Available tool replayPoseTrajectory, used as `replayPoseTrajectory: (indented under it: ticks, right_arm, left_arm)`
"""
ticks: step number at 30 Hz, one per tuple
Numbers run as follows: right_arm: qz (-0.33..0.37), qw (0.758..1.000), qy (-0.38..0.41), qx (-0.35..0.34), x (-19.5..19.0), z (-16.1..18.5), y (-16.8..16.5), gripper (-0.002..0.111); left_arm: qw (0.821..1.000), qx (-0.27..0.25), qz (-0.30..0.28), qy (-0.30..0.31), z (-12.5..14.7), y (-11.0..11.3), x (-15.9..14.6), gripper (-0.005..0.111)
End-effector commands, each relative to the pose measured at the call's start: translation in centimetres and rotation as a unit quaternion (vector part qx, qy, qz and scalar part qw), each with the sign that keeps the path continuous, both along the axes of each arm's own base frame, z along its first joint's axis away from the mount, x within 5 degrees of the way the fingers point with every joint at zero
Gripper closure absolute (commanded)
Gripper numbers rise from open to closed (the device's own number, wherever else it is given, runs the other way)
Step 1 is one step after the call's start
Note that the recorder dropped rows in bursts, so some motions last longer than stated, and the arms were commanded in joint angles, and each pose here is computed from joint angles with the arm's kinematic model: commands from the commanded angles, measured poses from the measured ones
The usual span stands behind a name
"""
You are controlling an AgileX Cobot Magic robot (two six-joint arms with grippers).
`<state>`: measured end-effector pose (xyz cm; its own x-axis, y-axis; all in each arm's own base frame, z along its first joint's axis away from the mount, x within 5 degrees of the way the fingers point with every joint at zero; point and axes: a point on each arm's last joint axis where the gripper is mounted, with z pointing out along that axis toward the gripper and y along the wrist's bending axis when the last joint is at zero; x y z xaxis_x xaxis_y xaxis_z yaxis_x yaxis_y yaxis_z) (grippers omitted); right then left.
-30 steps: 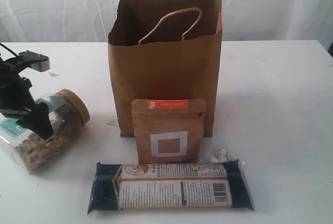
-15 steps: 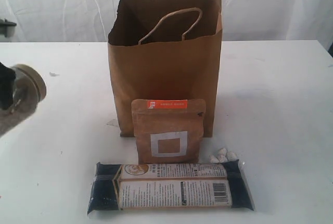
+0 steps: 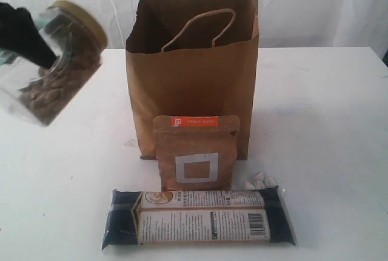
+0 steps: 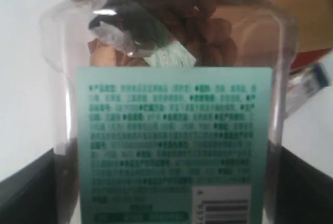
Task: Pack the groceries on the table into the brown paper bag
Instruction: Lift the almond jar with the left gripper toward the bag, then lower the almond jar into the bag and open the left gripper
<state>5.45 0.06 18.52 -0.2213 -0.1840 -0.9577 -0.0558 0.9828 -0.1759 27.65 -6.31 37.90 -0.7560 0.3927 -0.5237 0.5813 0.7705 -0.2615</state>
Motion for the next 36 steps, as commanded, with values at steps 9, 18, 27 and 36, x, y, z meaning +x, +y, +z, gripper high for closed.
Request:
replayPoseTrajectory:
  ticks: [9,18,27,36]
  right_arm:
    - [0.011,0.992,-0.114,-0.060,0.2,2.0,0.1,0.100]
    - [0.010,0.985,-0.156,-0.080,0.2,2.7,0.1,0.100]
    - [0.010,0.985,-0.156,-0.080,0.2,2.7,0.1,0.100]
    - [0.010,0.985,-0.156,-0.080,0.2,2.7,0.1,0.100]
  left_arm:
    - [0.804,-0.242,-0.278,-0.467,9.2,-4.0,-2.9,0.107]
    - [0.713,-0.225,-0.357,-0.559,9.1,-7.7,-3.5,0.107]
    - [0.745,-0.159,-0.294,-0.577,6.3,-13.0,-0.1,0.107]
    - [0.755,-0.105,-0.365,-0.535,3.2,-13.7,0.8,0.107]
